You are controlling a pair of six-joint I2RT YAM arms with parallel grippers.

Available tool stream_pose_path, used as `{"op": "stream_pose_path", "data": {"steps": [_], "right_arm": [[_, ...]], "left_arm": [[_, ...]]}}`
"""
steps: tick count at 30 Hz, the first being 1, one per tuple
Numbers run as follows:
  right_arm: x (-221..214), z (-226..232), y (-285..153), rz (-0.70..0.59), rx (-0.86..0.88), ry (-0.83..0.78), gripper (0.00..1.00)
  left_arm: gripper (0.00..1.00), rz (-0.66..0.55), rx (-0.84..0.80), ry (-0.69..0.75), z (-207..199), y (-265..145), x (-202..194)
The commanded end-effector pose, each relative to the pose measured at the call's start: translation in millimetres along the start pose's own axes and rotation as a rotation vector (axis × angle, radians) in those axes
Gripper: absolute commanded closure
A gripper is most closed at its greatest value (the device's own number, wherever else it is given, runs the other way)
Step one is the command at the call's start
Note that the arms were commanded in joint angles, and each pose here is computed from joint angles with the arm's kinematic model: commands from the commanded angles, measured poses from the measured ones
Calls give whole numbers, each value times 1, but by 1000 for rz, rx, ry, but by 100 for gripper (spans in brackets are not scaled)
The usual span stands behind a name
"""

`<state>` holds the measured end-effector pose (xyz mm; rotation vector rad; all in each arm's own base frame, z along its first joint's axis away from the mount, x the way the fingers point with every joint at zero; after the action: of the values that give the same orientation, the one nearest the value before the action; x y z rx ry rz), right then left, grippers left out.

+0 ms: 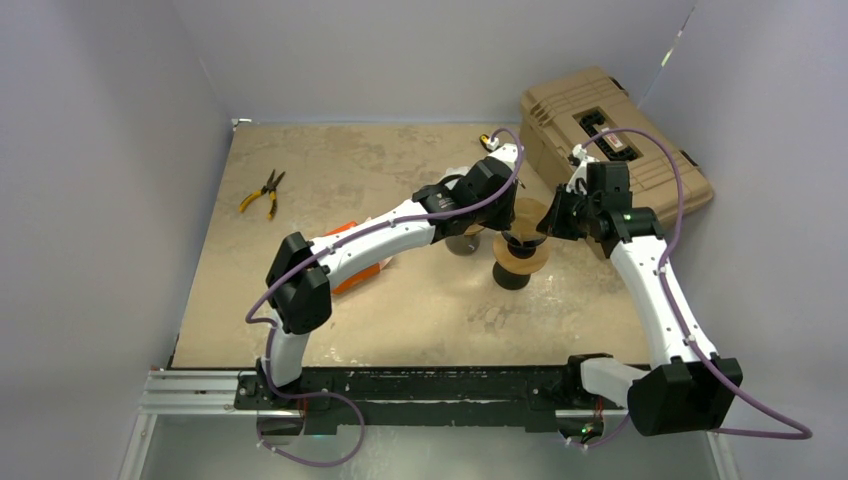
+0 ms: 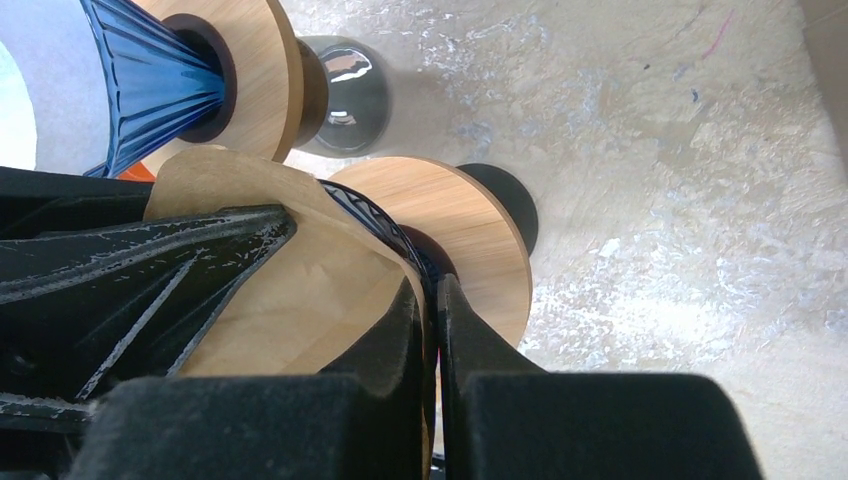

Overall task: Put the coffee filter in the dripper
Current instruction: Place the coffee filter in the coffee dripper.

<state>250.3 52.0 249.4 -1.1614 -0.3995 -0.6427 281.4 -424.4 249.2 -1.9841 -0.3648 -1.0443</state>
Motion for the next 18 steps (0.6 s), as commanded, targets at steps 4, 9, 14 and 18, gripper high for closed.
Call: {"op": "stream_pose_path", "data": {"steps": [4,9,14,18], "right_arm": [[19,9,-24,-104,3,-11,77],[28,13,-34,-143,7,-7,58],[33,16,-42,-171,12,-1,48],[36,17,-46,-194,10,4,44]], "left_arm": [[72,-69,-35,4,-8,-16,24],[56,-95,-75,-12,-14,-32,34],[48,-128,-98,-29,-16,-47,42],[43,-149,-114,-37,-18,-59,48]]}}
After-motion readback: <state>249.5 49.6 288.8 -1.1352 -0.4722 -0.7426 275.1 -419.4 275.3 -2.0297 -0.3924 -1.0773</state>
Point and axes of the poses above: each gripper's point midway between its finger pads, its own y axis out along the fingers, its own z axis along the line the jaws close on, x = y × z, the point moved 7 cm from there along -y, back along the fingers, and after that the axes turned 3 degrees about y, right-handed, at the moved point
